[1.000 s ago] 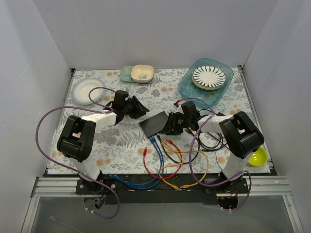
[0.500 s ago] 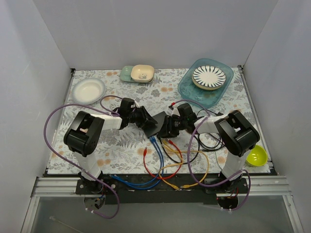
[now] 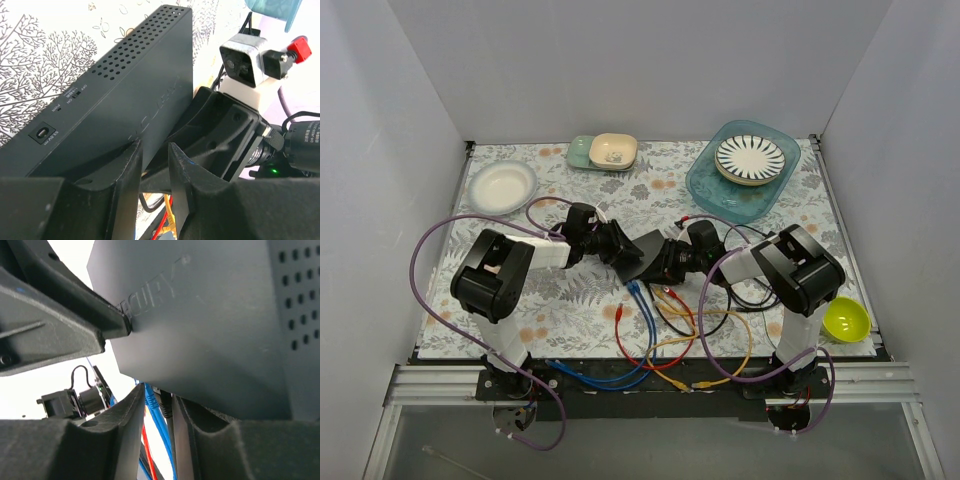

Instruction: Pull the plug from the switch port

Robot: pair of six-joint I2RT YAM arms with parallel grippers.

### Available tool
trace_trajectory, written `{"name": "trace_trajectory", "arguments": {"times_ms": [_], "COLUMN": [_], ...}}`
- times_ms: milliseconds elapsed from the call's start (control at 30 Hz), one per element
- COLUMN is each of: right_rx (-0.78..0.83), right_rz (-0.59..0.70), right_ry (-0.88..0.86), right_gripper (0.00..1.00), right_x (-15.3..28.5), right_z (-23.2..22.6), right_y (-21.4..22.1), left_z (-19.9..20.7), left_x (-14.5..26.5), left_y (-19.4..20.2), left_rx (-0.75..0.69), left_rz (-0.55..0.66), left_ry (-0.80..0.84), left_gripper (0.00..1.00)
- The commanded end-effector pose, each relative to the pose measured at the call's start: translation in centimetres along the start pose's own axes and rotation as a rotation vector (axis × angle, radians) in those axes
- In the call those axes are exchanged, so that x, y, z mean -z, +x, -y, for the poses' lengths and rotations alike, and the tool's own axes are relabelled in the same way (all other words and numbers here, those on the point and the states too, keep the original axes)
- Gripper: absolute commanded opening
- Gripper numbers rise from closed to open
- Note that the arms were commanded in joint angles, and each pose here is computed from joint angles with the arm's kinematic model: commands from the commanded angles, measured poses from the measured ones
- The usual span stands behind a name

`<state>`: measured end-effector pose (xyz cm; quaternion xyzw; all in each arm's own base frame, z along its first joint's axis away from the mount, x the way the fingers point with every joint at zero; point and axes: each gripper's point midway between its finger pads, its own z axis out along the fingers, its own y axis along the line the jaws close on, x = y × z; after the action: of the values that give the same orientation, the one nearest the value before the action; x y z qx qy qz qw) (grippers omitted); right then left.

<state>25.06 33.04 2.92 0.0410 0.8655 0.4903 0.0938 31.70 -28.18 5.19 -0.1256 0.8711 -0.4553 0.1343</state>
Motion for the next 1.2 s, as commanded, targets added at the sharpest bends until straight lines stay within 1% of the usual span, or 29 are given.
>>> {"name": "trace_trajectory", "arguments": {"times_ms": [0,133,233,267,333,367,467,633,767,800,900,1000,1167], "right_rx": [-0.068,-0.100,-0.119,-0.125,-0.124,-0.124,-0.106,-0.050,0.032,0.035,0.053,0.056,0.078], "right_rz": [0.079,0.092,0.094,0.096,0.094,0.089,0.074,0.027,-0.066,-0.104,-0.152,-0.178,-0.217], "right_ry": [0.037,0.031,0.046,0.050,0.047,0.047,0.053,0.055,0.073,0.094,0.126,0.156,0.181], "right_gripper": [0.35,0.33,0.26,0.20,0.13,0.08,0.01,0.01,0.01,0.01,0.01,0.01,0.01], "right_x": [-0.9,-1.0,-1.1,-1.1,-1.1,-1.2,-1.1,-1.0,-1.4,-1.2,-0.7,0.4,1.4], "right_z": [1.4,1.5,2.0,2.2,2.2,2.3,2.5,3.1,3.9,4.5,6.0,7.5,8.6], "right_y": [-0.8,-1.0,-0.9,-0.9,-0.8,-0.6,0.0,1.5,3.6,4.6,6.4,7.9,9.2], "left_z": [-3.8,-4.1,-4.3,-4.2,-4.6,-4.7,-4.9,-4.7,-4.8,-4.8,-5.0,-5.2,-5.3], "left_x": [0.5,0.6,0.8,0.9,1.0,1.0,1.2,1.2,1.0,1.0,0.8,0.7,0.5], "left_y": [2.0,2.1,2.4,2.4,2.7,2.8,3.2,3.6,3.8,3.8,3.7,3.7,3.6], "left_rx": [0.019,0.010,0.004,0.002,0.002,0.004,0.009,0.030,0.058,0.059,0.066,0.071,0.078], "left_rz": [-0.038,-0.042,-0.043,-0.042,-0.047,-0.050,-0.054,-0.061,-0.064,-0.062,-0.057,-0.054,-0.049], "left_ry": [-0.127,-0.134,-0.137,-0.136,-0.142,-0.143,-0.142,-0.116,-0.107,-0.105,-0.107,-0.111,-0.109], "left_gripper": [0.28,0.28,0.28,0.28,0.28,0.28,0.28,0.28,0.28,0.28,0.28,0.28,0.28]}}
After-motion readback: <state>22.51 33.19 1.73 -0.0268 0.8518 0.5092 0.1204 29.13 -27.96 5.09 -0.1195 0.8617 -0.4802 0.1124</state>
